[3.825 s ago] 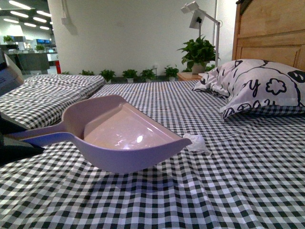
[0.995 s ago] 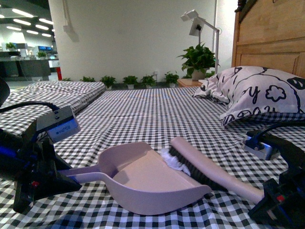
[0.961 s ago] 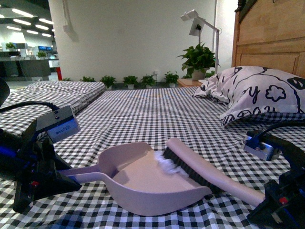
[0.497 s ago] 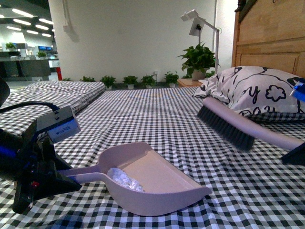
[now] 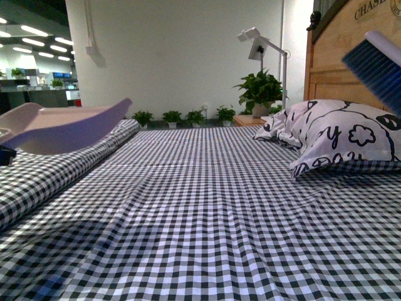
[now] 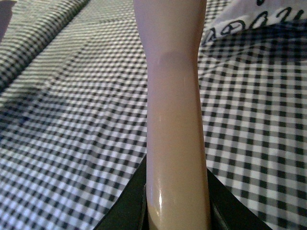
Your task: Clean up trash
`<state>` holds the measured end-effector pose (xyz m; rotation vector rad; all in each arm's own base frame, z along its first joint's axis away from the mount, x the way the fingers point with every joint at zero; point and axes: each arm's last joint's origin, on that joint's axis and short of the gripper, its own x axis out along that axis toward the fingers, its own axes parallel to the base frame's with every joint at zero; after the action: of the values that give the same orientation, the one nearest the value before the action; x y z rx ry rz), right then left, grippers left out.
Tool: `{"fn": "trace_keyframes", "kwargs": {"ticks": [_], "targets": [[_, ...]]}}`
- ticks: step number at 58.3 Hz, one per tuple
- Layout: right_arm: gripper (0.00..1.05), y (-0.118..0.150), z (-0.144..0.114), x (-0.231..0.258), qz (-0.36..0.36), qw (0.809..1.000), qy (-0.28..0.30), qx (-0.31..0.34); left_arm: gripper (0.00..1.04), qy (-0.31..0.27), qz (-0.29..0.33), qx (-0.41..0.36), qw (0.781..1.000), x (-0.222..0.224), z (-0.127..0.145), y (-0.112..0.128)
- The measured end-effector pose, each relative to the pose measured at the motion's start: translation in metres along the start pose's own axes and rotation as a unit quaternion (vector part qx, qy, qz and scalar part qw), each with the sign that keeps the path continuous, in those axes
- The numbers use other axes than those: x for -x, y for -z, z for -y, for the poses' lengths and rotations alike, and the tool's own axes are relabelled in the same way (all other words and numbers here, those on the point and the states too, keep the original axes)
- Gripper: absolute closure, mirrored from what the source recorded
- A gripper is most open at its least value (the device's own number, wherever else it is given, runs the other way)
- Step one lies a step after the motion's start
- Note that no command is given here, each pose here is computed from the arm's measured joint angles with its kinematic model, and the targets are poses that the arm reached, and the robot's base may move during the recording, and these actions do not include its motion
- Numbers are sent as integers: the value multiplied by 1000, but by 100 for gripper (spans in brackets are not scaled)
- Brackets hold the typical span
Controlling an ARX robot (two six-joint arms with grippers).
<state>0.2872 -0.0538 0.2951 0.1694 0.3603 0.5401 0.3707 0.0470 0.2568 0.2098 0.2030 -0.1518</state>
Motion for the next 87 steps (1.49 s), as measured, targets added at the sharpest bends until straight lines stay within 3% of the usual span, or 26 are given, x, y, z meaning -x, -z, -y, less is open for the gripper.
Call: {"fn": "trace_keyframes", "kwargs": {"ticks": [13,31,57,87], "targets": [[85,-5,-32,55,68,995,-71,-13,76,-70,37,34,996,53,8,-17],[85,-9,-77,105,131,982,-129,-34,76,-16,91,33,995,123,52,-25],[85,9,-139,127,180,971,-101,-119,76,-6,106,53,993,175,83,-6],[85,16,-152,139,199,972,-77,-95,76,-2,132,96,987,211,102,-1]]}}
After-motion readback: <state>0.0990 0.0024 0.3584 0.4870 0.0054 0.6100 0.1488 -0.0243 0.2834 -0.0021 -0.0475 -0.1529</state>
